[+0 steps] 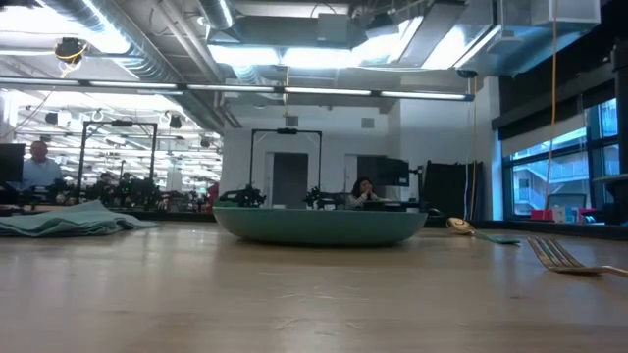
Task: Set table place
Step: Stack the black bowl on the green plate
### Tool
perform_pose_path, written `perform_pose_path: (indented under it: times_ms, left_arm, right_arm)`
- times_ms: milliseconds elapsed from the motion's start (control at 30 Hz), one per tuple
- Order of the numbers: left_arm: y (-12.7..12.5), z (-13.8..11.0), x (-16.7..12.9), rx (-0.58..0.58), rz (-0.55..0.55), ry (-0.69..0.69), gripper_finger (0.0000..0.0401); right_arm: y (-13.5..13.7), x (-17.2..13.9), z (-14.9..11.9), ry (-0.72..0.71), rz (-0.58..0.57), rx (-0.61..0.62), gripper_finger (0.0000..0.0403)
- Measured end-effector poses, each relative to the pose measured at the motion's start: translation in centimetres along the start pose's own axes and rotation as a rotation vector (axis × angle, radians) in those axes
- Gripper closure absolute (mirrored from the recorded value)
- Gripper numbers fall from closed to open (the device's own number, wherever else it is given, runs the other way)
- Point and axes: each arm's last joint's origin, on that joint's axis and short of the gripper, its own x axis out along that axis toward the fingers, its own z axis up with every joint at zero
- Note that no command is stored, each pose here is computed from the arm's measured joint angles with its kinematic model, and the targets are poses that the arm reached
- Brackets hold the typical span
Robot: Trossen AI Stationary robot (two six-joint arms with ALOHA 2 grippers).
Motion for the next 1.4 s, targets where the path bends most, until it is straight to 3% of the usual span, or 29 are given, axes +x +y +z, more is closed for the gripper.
perform_pose_path:
  times_ms: [100, 300, 700, 1000, 1167, 1300, 1400]
  left_arm:
    - [-0.9, -1.7, 1.6, 0.088, 0.036, 0.005, 0.0277]
    - [-3.3, -2.5, 4.2, 0.172, -0.101, -0.058, 0.0277]
    - [-1.6, -2.0, 8.0, 0.2, 0.024, -0.016, 0.0277]
    - [-2.3, -0.7, 9.9, 0.23, -0.129, -0.074, 0.0277]
    - [-1.3, -0.9, 11.6, 0.205, -0.074, -0.042, 0.0278]
    - [-0.6, -0.6, 12.3, 0.191, -0.053, -0.027, 0.0301]
    - [-0.3, 0.0, 12.2, 0.168, -0.063, -0.02, 0.0351]
  right_arm:
    - [-0.1, -0.1, 0.0, 0.007, -0.002, 0.004, 0.0318]
    - [-0.1, 0.0, -0.2, 0.019, -0.006, 0.021, 0.0318]
    - [0.0, 0.1, -0.2, 0.02, -0.007, 0.024, 0.0318]
    - [0.0, 0.1, -0.2, 0.02, -0.007, 0.024, 0.0318]
    - [0.0, 0.1, -0.2, 0.02, -0.007, 0.023, 0.0318]
    - [0.0, 0.1, -0.2, 0.021, -0.007, 0.02, 0.0318]
    - [0.0, 0.1, -0.2, 0.021, -0.007, 0.019, 0.0318]
